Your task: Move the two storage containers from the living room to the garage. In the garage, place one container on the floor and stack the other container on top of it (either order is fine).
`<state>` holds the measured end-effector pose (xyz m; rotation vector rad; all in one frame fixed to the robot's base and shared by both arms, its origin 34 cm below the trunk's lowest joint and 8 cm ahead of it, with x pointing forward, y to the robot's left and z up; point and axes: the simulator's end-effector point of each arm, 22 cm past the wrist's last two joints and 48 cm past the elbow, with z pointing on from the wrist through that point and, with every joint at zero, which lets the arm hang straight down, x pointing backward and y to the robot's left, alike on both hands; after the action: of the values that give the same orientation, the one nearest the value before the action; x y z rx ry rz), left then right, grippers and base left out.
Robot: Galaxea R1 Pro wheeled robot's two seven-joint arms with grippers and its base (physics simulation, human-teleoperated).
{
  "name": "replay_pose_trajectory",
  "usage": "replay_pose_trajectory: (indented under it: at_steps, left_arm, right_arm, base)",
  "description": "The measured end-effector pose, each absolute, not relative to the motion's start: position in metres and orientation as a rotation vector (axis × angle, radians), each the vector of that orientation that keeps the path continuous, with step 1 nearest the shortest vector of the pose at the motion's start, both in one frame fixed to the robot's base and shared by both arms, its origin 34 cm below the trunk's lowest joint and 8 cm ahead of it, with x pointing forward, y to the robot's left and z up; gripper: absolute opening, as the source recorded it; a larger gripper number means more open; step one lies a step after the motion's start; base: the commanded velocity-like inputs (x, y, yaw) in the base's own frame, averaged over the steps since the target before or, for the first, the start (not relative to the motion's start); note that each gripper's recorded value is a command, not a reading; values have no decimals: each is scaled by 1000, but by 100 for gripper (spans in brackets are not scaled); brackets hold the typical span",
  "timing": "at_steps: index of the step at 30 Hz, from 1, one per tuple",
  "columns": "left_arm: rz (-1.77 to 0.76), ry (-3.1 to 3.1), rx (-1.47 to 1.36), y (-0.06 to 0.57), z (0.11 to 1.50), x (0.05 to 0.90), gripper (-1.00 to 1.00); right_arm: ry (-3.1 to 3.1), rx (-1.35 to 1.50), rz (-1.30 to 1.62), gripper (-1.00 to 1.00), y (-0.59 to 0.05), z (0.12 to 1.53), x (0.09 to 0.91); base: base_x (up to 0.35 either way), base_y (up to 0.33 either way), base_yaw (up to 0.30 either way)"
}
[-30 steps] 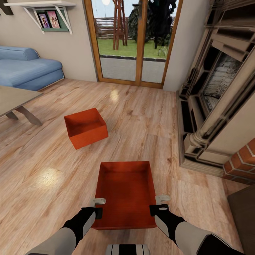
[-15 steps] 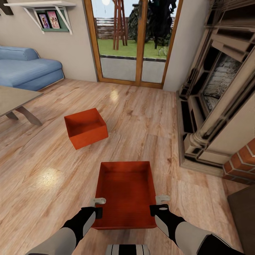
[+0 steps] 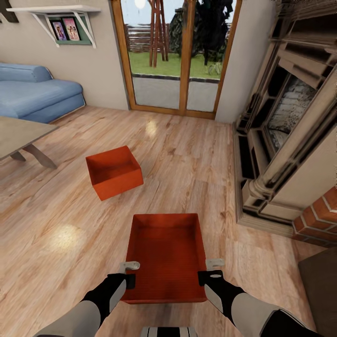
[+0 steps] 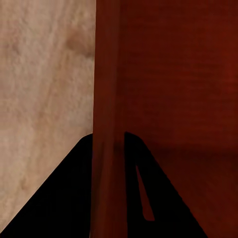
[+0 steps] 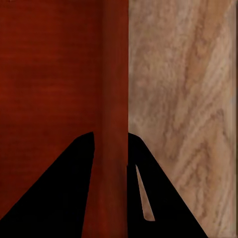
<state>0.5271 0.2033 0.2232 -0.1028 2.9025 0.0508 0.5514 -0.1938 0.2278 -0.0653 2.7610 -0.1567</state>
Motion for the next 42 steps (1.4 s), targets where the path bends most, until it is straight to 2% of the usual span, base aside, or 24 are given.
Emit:
replay_pose_trajectory:
  at_steps: [42]
  left_arm:
    - [52, 2898, -96, 203, 314, 548, -100]
  right_arm:
    - [2757, -57, -154, -100, -194, 318, 570]
  base:
    - [0, 0, 0]
